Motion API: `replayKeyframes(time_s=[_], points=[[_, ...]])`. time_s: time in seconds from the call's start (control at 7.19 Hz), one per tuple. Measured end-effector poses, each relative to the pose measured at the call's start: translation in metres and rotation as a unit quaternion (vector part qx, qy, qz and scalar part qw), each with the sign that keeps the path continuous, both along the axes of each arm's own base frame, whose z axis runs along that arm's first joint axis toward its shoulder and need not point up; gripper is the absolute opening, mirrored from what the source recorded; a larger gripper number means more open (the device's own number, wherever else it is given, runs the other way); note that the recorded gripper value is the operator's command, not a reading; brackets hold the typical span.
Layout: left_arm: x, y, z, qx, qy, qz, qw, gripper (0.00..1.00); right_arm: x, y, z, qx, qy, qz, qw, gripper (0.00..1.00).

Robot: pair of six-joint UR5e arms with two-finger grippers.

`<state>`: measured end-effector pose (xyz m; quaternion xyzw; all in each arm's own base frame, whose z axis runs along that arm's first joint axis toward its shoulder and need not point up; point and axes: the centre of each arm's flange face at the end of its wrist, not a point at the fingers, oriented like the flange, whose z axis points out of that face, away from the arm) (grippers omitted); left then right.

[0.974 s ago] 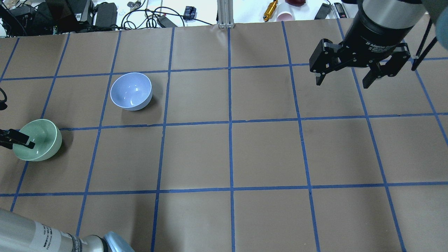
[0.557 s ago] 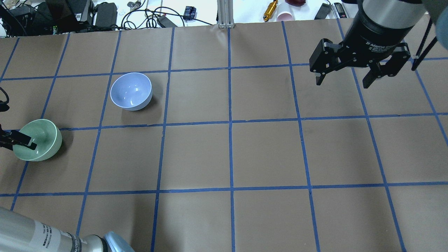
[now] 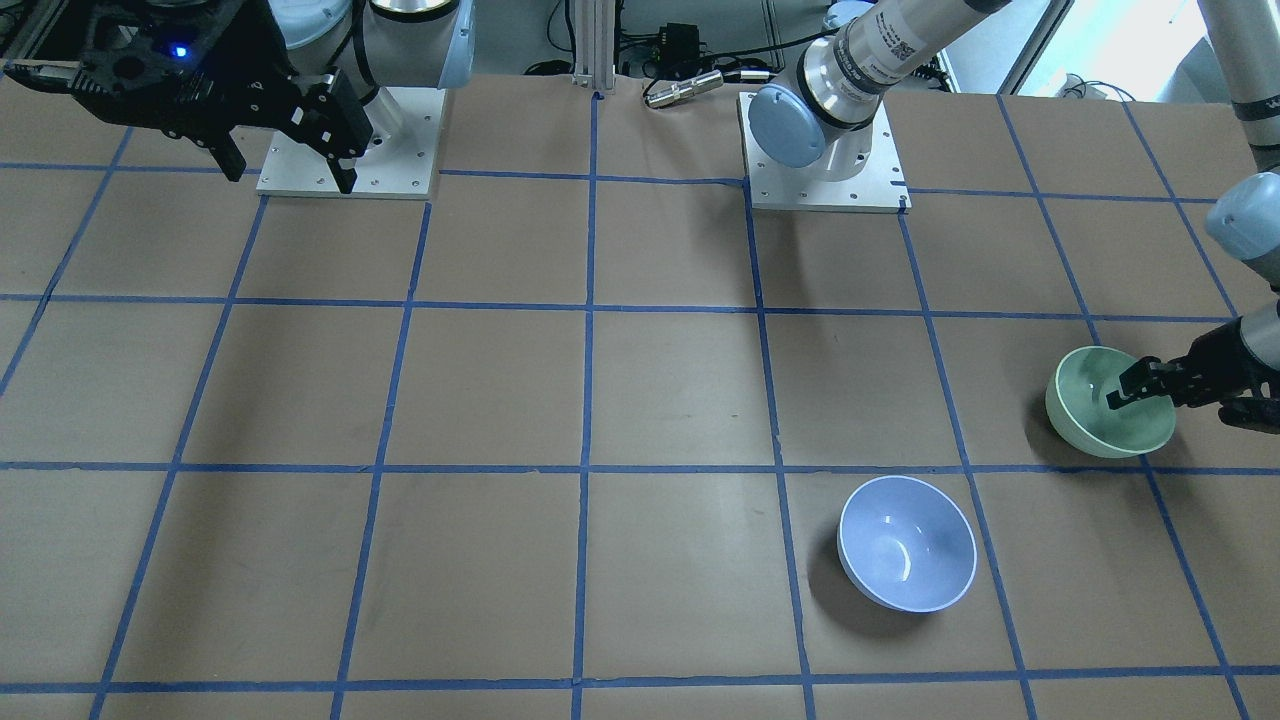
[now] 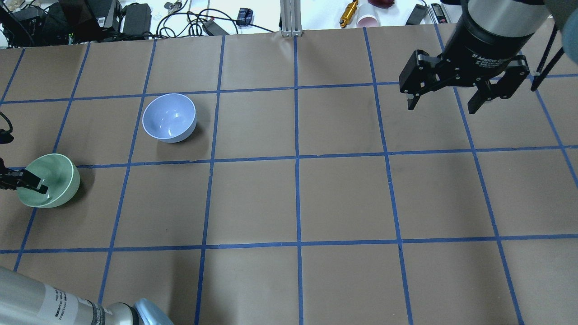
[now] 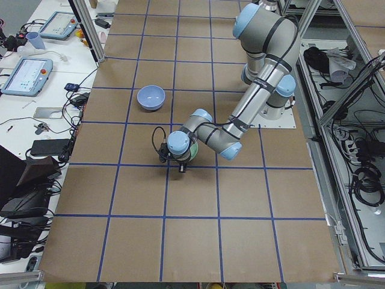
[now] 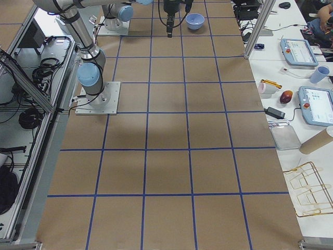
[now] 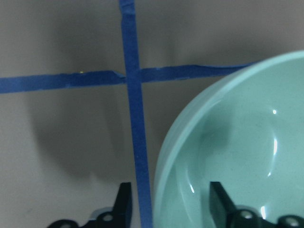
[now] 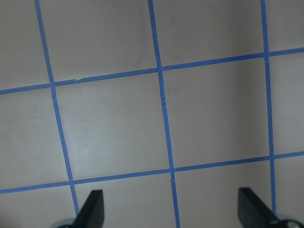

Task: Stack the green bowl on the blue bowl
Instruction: 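Close the left gripper on the mint-green bowl's rim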

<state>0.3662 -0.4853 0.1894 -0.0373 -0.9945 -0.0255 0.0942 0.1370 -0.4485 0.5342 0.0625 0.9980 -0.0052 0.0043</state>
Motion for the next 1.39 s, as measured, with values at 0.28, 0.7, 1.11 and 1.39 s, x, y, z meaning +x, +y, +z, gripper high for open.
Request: replayKeyframes(time_s=[0.28,0.7,1.11,1.39], points=[[-0.0005,0.0002,-0.0002,0.0,0.002,-0.001,1.0,0.0,0.0,0.0001,-0.0002,0.0,0.0,0.0,1.0,1.0],[-0.0009,0.0007,0.0,0.003,0.003,-0.001,1.0,0.0,0.0,0.0,0.0,0.0,0.0,0.0,1.0,1.0],[-0.002,0.0019,0.001,0.008,0.007,0.006,0.9999,0.0,0.0,0.0,0.0,0.0,0.0,0.0,1.0,1.0],[-0.0043,0.0038,0.0036,0.015,0.013,0.01,0.9997,0.0,0.0,0.0,0.0001,0.0,0.0,0.0,1.0,1.0]])
